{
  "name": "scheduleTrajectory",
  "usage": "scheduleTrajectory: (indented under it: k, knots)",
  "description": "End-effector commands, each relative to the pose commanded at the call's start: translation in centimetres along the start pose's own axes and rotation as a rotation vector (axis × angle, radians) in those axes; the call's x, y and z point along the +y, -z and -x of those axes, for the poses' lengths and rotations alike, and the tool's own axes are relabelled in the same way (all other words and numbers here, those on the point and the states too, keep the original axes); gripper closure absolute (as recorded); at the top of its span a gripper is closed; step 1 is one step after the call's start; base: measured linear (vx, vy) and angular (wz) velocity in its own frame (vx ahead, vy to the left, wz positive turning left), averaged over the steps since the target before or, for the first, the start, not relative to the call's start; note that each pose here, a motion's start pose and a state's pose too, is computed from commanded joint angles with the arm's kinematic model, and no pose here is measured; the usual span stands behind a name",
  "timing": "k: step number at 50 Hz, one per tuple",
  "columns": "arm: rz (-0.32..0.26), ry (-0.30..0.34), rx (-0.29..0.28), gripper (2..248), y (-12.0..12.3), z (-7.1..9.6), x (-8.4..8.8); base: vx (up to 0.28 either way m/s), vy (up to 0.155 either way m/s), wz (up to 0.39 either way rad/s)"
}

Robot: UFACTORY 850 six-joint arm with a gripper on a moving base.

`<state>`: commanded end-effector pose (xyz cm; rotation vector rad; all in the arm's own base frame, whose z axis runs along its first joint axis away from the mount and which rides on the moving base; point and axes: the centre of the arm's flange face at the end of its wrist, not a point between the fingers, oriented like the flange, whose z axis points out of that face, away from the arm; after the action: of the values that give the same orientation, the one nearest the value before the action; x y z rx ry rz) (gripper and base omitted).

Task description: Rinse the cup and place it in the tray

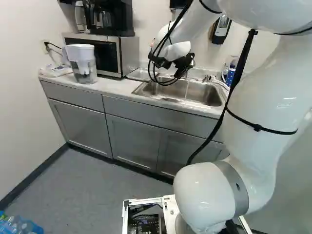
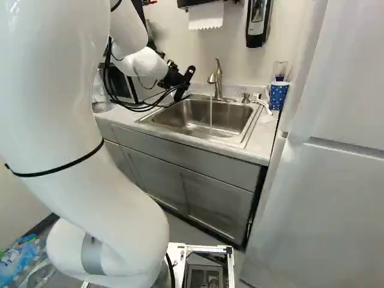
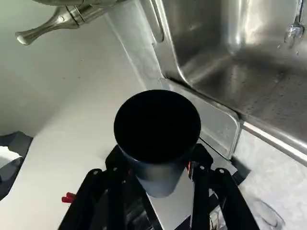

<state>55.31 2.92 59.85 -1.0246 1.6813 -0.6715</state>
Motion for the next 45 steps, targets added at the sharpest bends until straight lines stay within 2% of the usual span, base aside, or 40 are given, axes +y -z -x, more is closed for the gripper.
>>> scheduleTrajectory:
  k: [45]
  knots:
    - [0.000, 0.465, 0.000, 124, 0.00, 0.00, 0.00, 0.000, 0.000, 0.000]
